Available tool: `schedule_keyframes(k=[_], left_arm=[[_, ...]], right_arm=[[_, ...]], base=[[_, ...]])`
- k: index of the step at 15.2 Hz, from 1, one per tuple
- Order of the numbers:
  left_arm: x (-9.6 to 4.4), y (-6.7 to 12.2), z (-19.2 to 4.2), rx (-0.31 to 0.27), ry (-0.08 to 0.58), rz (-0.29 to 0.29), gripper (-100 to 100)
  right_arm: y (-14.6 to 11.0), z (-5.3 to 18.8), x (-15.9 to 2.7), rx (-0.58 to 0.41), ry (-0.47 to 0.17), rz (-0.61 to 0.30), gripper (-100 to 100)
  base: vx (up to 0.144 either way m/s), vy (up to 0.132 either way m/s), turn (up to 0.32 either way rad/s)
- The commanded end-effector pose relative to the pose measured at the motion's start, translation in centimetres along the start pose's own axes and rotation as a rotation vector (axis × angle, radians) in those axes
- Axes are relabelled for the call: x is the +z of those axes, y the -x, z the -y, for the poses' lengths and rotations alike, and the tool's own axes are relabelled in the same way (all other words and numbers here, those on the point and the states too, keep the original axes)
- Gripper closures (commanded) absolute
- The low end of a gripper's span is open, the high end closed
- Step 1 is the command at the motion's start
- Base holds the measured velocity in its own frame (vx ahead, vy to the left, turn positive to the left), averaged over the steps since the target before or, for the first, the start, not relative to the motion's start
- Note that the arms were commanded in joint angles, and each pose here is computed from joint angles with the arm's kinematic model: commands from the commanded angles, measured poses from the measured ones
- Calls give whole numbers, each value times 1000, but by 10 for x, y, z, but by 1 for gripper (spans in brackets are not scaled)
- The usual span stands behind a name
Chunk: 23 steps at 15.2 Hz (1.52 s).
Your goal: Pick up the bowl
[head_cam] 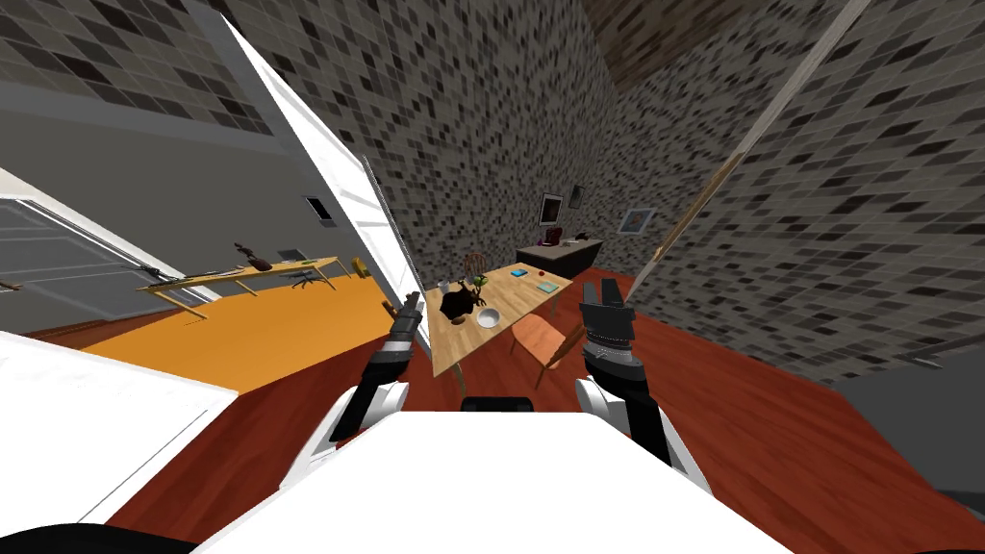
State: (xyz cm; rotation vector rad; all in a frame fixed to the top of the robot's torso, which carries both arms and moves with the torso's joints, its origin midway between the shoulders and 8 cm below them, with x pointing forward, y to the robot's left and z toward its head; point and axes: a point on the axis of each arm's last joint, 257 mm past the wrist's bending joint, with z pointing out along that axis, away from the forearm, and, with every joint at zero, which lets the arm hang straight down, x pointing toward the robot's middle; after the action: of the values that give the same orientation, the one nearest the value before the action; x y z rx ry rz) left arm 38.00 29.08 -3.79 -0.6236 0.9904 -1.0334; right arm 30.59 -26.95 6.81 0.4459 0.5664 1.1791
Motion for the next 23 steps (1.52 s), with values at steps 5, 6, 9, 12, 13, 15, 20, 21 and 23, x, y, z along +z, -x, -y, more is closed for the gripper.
schedule_keyframes(k=[5, 6, 9, 12, 13, 15, 20, 21, 23], left_arm=[[0, -13, -43, 0, 118, -59, -100], [-2, -16, -58, 0, 157, -76, -100], [-4, -20, -74, -2, 205, -91, -100], [-10, -26, -106, -6, 294, -117, -100], [-11, -26, -107, -5, 301, -118, -100], [-15, -28, -124, -8, 352, -129, -100], [-31, -35, -172, -18, 497, -155, -100], [-33, -35, -175, -17, 510, -156, -100], [-40, -37, -192, -20, 564, -162, -100]], right_arm=[[0, 0, 0, 0, 0, 0, 0], [0, 0, 0, 0, 0, 0, 0], [0, 0, 0, 0, 0, 0, 0], [0, 0, 0, 0, 0, 0, 0], [0, 0, 0, 0, 0, 0, 0], [0, 0, 0, 0, 0, 0, 0], [0, 0, 0, 0, 0, 0, 0], [0, 0, 0, 0, 0, 0, 0], [0, 0, 0, 0, 0, 0, 0]], base=[[18, -14, -125], [16, -16, -124], [17, -14, -139], [20, -12, -142], [20, -14, -134], [23, -15, -174], [24, -13, -152], [20, -10, -147], [23, -11, -170]])
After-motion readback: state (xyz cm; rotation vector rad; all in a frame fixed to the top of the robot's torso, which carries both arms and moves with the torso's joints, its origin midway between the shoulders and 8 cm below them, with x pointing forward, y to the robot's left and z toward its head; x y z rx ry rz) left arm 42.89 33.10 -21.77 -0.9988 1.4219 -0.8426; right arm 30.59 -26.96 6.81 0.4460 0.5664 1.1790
